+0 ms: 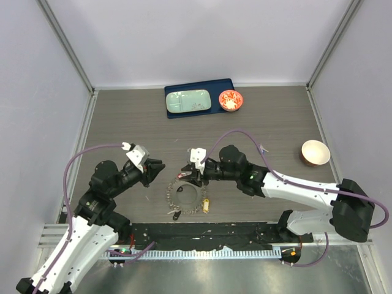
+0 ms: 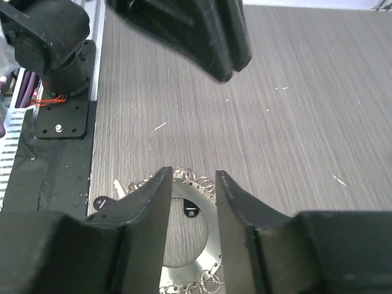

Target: Put the keys on the keyring

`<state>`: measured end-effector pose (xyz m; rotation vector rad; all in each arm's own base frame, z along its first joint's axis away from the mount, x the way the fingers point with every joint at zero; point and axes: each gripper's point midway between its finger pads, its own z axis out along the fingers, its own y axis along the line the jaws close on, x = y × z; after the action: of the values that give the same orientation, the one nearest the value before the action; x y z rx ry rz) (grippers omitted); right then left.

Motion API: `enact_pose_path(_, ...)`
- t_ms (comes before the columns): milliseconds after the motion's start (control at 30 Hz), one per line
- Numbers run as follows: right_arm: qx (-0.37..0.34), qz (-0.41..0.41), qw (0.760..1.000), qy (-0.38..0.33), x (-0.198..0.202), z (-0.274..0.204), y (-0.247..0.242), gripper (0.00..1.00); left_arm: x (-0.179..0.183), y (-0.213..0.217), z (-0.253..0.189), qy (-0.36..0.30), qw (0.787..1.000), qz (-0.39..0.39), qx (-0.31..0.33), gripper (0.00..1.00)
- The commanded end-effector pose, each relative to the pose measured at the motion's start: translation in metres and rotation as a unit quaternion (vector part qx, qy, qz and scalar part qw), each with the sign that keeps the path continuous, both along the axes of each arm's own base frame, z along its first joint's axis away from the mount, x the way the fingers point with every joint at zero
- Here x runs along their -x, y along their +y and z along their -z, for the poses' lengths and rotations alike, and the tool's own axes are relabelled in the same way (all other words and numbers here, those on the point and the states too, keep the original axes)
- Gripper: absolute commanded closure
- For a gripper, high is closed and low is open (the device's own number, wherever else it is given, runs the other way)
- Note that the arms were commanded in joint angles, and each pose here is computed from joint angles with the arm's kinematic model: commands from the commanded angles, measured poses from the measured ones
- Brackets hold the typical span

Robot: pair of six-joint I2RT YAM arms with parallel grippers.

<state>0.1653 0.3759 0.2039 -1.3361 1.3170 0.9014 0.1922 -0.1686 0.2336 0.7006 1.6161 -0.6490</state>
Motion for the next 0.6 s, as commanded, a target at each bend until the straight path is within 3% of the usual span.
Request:
enact_pose_path(0,-0.055,0.041,0.998,0.008,-0.004,-0.041,-0.005,0.55,-0.004,0.002,0.005,0.059,0.998,-0.028,0.01,0.7)
enact_pose_path(233,-0.052,0.193,0.979,0.03,-0.038,-0.05,-0.042,0.27,-0.013,-0.001,0.036,0.209,0.973,-0.092,0.032,0.5)
enact_pose_path(267,-0.05,0.242,0.968,0.029,-0.051,-0.049,-0.053,0.23,-0.016,0.0,0.043,0.222,0.968,-0.111,0.03,0.42)
enact_pose_path(333,-0.047,0.288,0.956,0.041,-0.06,-0.046,-0.067,0.17,-0.019,-0.003,0.059,0.263,0.954,-0.14,0.034,0.36)
enact_pose_path(467,-0.039,0.393,0.917,0.046,-0.083,-0.039,-0.102,0.11,-0.019,-0.014,0.088,0.309,0.934,-0.177,-0.001,0.21)
enact_pose_path(567,-0.045,0.438,0.896,0.054,-0.089,-0.038,-0.123,0.08,-0.019,-0.014,0.112,0.316,0.92,-0.222,-0.065,0.14)
